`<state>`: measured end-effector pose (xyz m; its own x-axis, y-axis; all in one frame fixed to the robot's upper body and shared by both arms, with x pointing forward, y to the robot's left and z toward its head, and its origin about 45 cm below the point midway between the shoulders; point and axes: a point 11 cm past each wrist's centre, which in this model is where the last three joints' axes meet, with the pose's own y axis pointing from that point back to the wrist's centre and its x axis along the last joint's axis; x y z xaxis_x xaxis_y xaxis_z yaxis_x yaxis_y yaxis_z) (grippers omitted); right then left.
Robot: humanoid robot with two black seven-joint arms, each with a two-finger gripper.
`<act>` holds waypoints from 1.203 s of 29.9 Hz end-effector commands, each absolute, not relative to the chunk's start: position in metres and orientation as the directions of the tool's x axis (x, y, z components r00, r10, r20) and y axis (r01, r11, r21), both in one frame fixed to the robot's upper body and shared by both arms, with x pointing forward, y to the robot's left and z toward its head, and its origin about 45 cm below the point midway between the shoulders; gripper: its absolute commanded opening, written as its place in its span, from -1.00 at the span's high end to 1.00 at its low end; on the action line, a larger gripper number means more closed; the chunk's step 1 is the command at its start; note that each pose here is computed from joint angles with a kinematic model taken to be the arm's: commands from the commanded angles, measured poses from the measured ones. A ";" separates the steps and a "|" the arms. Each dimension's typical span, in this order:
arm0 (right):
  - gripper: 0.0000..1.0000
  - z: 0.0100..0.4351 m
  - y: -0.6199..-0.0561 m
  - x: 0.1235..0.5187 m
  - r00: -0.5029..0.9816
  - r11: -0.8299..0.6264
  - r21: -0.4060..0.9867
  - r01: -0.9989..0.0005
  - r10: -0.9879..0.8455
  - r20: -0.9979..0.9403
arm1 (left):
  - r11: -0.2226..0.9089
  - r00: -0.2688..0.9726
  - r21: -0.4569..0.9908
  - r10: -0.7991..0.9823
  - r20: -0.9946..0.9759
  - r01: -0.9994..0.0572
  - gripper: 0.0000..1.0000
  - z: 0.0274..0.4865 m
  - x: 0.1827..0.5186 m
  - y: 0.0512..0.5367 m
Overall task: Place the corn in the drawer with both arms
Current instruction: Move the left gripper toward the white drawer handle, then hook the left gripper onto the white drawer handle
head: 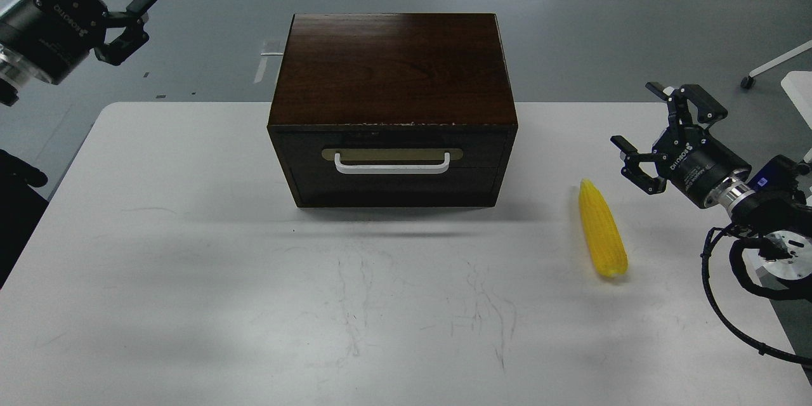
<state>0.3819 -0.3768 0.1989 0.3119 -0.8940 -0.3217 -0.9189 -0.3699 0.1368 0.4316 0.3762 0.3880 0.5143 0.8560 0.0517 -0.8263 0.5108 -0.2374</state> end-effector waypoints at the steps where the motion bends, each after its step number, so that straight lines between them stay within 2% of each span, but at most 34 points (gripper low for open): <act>1: -1.00 0.199 -0.381 0.383 0.303 -0.359 0.137 -0.923 -0.899 -0.315 | 0.701 0.644 -0.267 0.713 0.279 -0.661 -0.96 0.431 0.419 0.311; 3: -1.00 0.199 -0.381 0.383 0.302 -0.358 0.137 -0.924 -0.900 -0.314 | 0.768 0.678 -0.257 0.639 0.362 -0.586 -0.96 0.441 0.409 0.285; 5: -1.00 0.199 -0.382 0.383 0.301 -0.357 0.138 -0.924 -0.901 -0.313 | 0.877 0.704 -0.179 0.467 0.535 -0.446 -0.96 0.446 0.386 0.236; 6: -1.00 0.199 -0.382 0.383 0.301 -0.357 0.138 -0.924 -0.901 -0.313 | 0.899 0.699 -0.153 0.418 0.580 -0.410 -0.96 0.445 0.381 0.224; 7: -1.00 0.199 -0.382 0.383 0.301 -0.357 0.138 -0.924 -0.901 -0.313 | 0.933 0.676 -0.100 0.321 0.663 -0.345 -0.96 0.442 0.372 0.202; 9: -1.00 0.199 -0.382 0.383 0.300 -0.355 0.138 -0.924 -0.901 -0.312 | 0.954 0.632 -0.041 0.229 0.741 -0.298 -0.96 0.438 0.366 0.182; 13: -1.00 0.198 -0.382 0.384 0.286 -0.340 0.143 -0.929 -0.909 -0.302 | 0.967 0.403 0.152 -0.059 0.913 -0.205 -0.96 0.417 0.357 0.125; 17: -1.00 0.198 -0.382 0.384 0.286 -0.340 0.143 -0.929 -0.909 -0.302 | 0.932 0.244 0.319 -0.273 0.931 -0.174 -0.96 0.394 0.352 0.092; 19: -1.00 0.198 -0.383 0.384 0.285 -0.338 0.144 -0.930 -0.910 -0.300 | 0.865 0.132 0.479 -0.462 0.877 -0.150 -0.96 0.370 0.347 0.073; 21: -1.00 0.198 -0.383 0.384 0.284 -0.338 0.144 -0.930 -0.911 -0.300 | 0.822 0.092 0.550 -0.542 0.835 -0.146 -0.96 0.357 0.346 0.069; 25: -1.00 0.198 -0.384 0.384 0.282 -0.335 0.146 -0.931 -0.912 -0.299 | 0.656 0.030 0.732 -0.741 0.671 -0.181 -0.96 0.311 0.360 0.074; 32: -1.00 0.197 -0.385 0.383 0.281 -0.336 0.148 -0.930 -0.911 -0.300 | 0.576 -0.048 0.784 -0.812 0.582 -0.230 -0.96 0.293 0.369 0.076; 36: -1.00 0.196 -0.385 0.383 0.280 -0.335 0.149 -0.931 -0.912 -0.299 | 0.558 -0.043 0.797 -0.825 0.564 -0.232 -0.96 0.287 0.369 0.080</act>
